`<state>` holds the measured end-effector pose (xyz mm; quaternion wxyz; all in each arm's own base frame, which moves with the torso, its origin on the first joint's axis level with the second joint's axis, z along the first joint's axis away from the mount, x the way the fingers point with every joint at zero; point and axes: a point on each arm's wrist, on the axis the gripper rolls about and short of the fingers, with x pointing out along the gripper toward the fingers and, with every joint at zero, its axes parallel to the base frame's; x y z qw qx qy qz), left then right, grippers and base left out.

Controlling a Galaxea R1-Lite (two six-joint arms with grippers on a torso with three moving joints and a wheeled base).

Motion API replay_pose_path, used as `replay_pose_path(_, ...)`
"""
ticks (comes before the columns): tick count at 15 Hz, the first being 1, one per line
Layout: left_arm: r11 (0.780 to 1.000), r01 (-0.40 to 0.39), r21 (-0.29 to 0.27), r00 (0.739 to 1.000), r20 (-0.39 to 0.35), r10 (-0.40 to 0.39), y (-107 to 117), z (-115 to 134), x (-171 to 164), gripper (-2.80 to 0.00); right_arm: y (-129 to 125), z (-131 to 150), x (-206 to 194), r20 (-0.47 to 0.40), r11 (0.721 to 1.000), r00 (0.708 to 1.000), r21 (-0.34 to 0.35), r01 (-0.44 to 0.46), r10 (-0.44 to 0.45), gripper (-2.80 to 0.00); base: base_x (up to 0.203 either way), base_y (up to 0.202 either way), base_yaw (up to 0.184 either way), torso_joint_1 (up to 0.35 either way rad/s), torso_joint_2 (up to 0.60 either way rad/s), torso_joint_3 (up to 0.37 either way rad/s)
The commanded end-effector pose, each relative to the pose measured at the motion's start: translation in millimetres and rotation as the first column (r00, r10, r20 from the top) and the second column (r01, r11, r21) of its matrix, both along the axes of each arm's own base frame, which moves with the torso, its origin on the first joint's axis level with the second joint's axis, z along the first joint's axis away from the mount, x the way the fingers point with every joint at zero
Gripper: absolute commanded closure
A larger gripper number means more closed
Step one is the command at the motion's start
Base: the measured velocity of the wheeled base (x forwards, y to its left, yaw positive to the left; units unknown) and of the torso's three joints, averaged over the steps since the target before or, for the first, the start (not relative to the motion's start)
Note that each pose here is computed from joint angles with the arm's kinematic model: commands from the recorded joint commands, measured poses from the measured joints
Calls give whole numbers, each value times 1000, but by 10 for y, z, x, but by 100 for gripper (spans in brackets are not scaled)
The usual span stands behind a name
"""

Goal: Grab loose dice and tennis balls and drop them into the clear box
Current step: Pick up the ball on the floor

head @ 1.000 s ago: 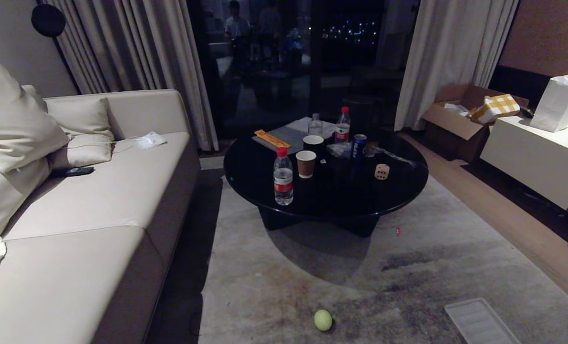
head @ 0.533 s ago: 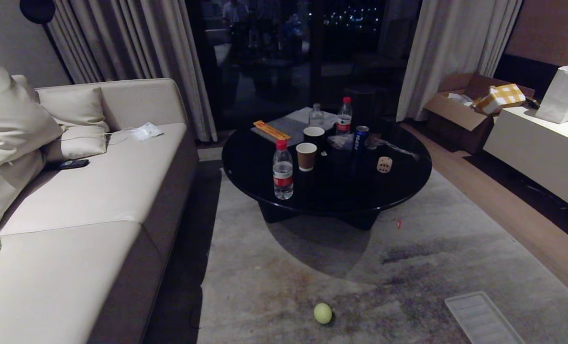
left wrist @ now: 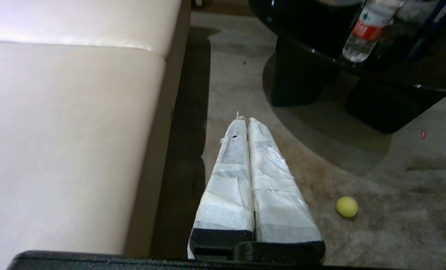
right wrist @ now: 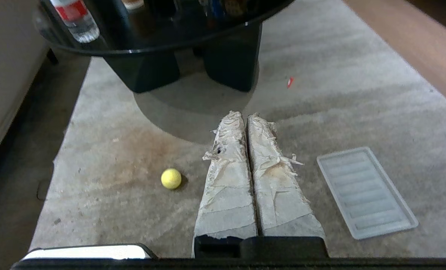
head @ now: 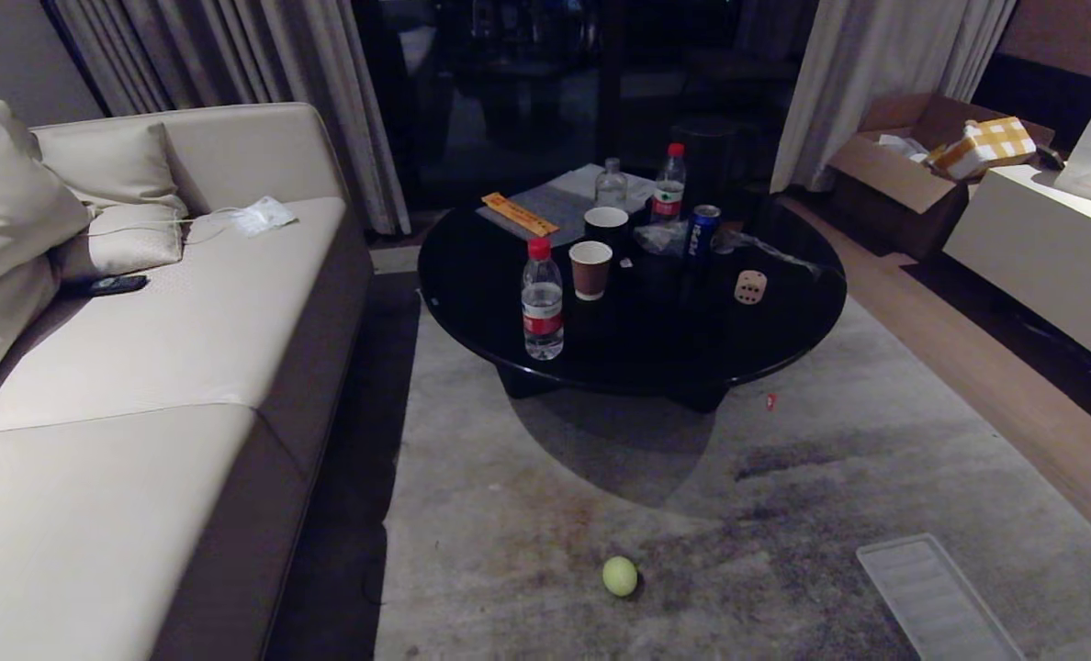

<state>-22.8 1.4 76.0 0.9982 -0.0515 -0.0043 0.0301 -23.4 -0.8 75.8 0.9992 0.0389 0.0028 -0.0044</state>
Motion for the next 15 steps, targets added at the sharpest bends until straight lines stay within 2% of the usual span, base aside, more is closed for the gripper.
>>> replay_pose_path(1,1000,-1,-1,1000,-2,1,0,-3,2,0,0,0,1,-2,1000,1000,1,-1,1,0,0,0,0,0,5,-198)
replay_pose_path(15,1000,2,4,1000,-4,-2,-1,-5,2,0,0,0,1,-2,1000,1000,3,1,-1,0,0,0,0,3,3,-199)
